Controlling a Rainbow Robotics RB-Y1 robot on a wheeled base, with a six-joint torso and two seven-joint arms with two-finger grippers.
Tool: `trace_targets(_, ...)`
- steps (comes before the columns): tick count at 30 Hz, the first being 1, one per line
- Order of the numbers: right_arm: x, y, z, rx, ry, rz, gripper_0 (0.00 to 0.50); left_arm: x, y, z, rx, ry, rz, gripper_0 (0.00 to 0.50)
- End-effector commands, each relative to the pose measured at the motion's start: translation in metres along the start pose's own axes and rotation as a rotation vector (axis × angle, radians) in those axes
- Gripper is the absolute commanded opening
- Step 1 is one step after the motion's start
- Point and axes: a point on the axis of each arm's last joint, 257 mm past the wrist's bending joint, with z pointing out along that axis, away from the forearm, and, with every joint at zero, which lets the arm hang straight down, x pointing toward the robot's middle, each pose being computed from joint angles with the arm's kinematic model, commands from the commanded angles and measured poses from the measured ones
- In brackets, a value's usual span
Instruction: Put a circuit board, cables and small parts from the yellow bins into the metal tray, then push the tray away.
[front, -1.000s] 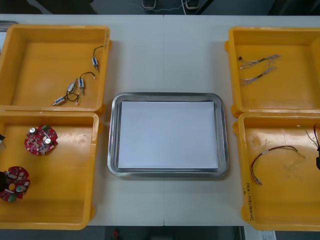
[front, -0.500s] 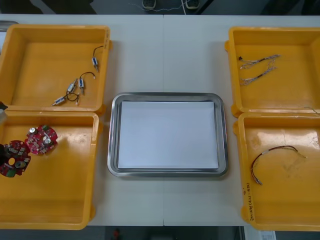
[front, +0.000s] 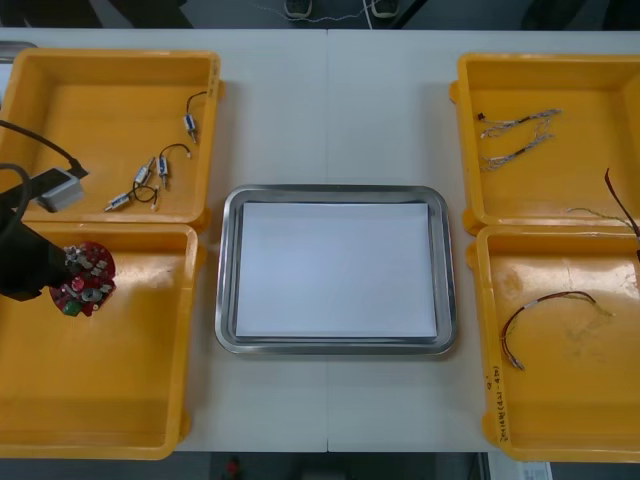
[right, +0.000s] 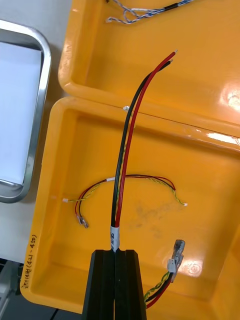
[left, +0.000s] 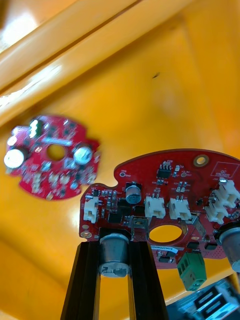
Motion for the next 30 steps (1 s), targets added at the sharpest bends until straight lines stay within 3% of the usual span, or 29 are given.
trace_targets(1, -0.002, 0.013, -0.007, 0.024, -0.006, -0.139, 0.000, -0.037, -0.023, -0.014, -0.013, -0.030, 0.160, 0.000)
trace_targets(8, 0.002, 0.023, -0.005, 0.012, 0.003, -0.171, 0.000, -0.072, -0.059, -0.011, 0.004, -0.042, 0.250, 0.001)
trace_targets(17, 0.004, 0.026, -0.005, -0.003, 0.010, -0.176, 0.000, -0.111, -0.127, -0.007, 0.065, -0.057, 0.251, 0.001)
trace_targets(25, 0.003, 0.023, -0.006, 0.007, 0.004, -0.171, 0.000, -0.136, -0.178, 0.000, 0.108, -0.043, 0.205, 0.002)
trace_targets(30, 0.002, 0.023, -0.006, 0.010, 0.003, -0.164, 0.000, -0.149, -0.193, 0.008, 0.109, -0.028, 0.140, 0.002)
